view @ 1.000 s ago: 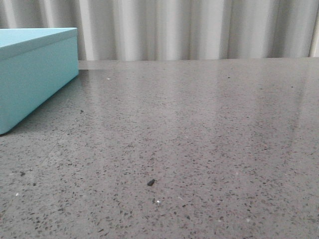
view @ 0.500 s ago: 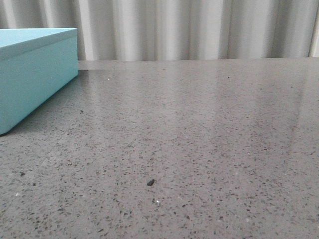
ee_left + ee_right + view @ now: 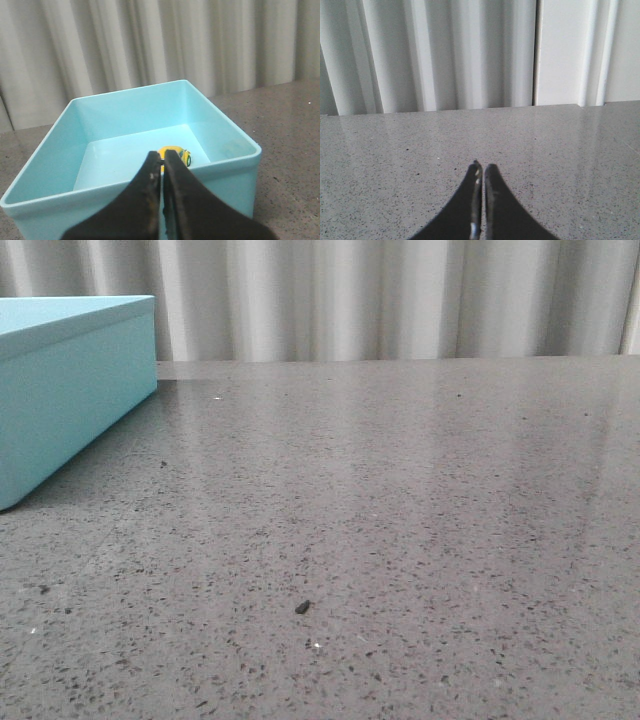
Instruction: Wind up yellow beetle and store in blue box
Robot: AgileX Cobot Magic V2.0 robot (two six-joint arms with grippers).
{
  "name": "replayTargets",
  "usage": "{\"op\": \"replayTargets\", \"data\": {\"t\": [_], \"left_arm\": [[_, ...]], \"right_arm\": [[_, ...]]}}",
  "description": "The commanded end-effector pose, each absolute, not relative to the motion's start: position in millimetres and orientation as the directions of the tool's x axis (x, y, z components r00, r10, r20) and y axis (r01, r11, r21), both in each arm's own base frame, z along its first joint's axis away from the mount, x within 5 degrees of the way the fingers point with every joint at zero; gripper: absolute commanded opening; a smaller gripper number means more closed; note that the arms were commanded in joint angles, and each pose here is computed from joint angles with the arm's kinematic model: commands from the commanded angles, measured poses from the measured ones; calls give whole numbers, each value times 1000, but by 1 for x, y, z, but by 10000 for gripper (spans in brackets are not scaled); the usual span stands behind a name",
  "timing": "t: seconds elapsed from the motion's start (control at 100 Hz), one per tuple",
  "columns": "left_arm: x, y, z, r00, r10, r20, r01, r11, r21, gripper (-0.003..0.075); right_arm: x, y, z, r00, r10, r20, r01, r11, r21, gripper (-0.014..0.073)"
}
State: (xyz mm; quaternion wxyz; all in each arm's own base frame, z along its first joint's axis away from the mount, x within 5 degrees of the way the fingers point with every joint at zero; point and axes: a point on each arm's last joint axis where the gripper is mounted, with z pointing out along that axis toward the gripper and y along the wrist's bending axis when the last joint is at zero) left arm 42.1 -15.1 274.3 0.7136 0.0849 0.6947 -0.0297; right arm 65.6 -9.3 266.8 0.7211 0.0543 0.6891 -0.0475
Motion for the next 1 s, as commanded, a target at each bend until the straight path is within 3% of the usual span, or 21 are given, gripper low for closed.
{"op": "replayTargets", "data": {"t": [0.0, 0.56, 0.86, 0.99], "left_arm": [[41, -12, 288, 105, 47, -993, 127, 990, 60, -21], [42, -12, 286, 100, 45, -994, 127, 990, 58, -21], [45, -3, 249, 102, -108, -989, 40, 994, -104, -21], [48, 0, 236, 176, -58, -983, 4, 998, -58, -21]], "right_arm": [[64, -10, 283, 143, -28, -989, 154, 988, -6, -61], [64, -10, 283, 143, -28, -989, 154, 988, -6, -61], [64, -10, 283, 143, -28, -989, 154, 988, -6, -61], [64, -10, 283, 143, -28, -989, 154, 988, -6, -61]]}}
